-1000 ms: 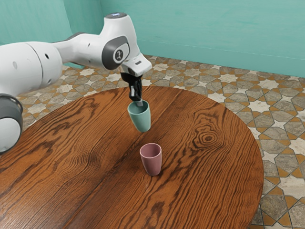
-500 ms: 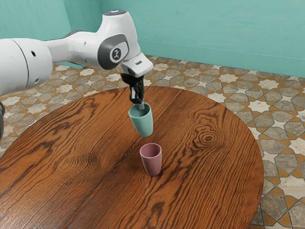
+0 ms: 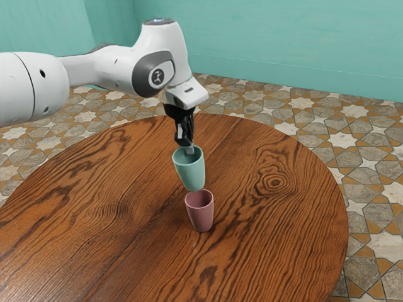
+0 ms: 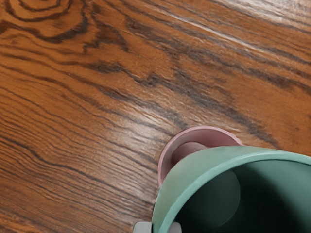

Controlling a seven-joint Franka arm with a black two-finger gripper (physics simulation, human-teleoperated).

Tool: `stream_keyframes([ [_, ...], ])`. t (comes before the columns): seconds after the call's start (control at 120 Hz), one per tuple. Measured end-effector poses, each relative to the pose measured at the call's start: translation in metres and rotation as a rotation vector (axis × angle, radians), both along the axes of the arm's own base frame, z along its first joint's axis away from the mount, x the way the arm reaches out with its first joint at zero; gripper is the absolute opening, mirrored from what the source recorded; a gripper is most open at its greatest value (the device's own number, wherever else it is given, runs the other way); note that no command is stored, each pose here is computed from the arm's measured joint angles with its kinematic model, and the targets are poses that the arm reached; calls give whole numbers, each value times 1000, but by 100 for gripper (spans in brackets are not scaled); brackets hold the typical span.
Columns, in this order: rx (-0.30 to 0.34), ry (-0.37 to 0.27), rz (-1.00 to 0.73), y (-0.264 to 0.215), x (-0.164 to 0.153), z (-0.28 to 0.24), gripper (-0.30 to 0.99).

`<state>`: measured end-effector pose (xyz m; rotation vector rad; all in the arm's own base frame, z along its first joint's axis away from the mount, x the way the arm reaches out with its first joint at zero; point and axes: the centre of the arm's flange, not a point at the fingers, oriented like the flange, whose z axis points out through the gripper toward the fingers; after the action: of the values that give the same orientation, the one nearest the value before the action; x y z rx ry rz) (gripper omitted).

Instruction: Place the left cup onto the right cup

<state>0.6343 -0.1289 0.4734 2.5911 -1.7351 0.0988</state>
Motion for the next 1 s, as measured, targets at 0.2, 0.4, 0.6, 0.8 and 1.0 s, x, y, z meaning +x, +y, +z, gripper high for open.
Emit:
stream_keyframes([
  [0.2,0,16,10,-4,-5,-3,-9],
  [0.4,5,46,27,-3,-9,-12,-9],
  [0.6,11,65,39,-3,-10,-20,-9],
  [0.8,18,71,37,-8,-11,-22,-9],
  [1.0,27,80,44,-6,-12,-23,-9],
])
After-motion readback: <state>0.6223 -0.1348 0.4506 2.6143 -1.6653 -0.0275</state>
